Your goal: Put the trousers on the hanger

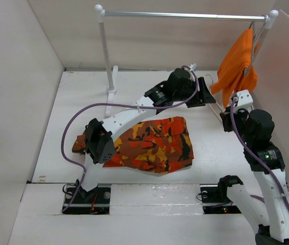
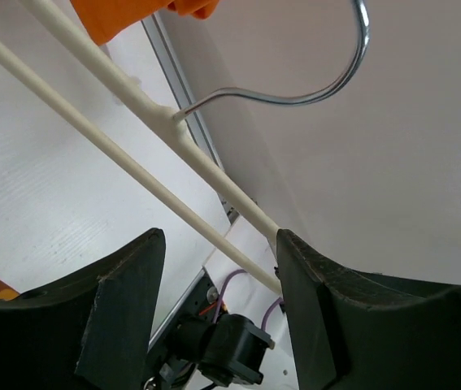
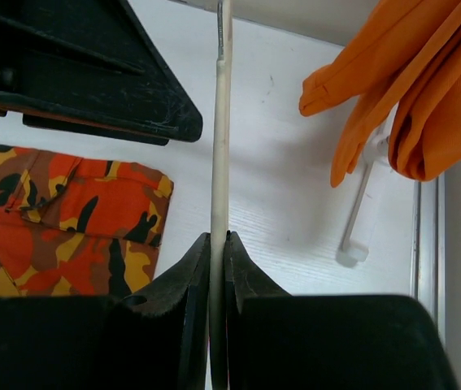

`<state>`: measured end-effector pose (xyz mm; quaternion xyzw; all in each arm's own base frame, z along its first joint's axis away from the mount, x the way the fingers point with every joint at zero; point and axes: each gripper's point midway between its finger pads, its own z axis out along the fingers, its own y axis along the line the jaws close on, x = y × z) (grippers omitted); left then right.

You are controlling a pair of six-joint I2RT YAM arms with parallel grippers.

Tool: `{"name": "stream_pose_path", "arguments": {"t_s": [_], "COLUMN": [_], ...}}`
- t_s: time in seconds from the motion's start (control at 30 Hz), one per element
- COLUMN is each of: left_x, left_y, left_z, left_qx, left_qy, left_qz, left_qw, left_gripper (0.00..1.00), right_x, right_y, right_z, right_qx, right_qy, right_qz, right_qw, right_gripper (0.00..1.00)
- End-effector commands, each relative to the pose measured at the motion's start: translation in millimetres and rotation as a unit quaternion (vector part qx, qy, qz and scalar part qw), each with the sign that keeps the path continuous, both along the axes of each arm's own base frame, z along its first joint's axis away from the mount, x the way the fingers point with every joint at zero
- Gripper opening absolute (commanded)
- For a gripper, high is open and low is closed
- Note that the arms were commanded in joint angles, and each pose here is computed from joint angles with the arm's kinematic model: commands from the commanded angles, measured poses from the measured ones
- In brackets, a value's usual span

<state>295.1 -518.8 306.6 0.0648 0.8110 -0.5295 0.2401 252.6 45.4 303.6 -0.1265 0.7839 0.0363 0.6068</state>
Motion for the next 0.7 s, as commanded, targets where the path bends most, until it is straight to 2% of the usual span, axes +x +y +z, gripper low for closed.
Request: {"name": "stream_pose_path", "arguments": {"t_s": [0.0,0.2,0.67], "left_x": [-4,-1,1], "left_y": [-6,-9,-12], "left_z": [33,17,-45], "left_qx": [-0.040,-0.034,0.044], "left_qy": [-0.022,-0.009,0.032], "left_qz": [-0.005,0.000,0.023], "left_qw": [0.999,0.999,0.998], "left_gripper": [0.53,0.54,0.53], "right_x": [-2,-3,6], "right_y": [5,10,18], "right_z": [1,-20,-32], "right_qx": [-0.005,-0.008,-0.033], "right_qy": [-0.013,0.006,0.017], "right_qz": [0.018,0.031,0.047], "right_qw": [1.000,0.999,0.998], "right_gripper": [0.00,0.00,0.00]}}
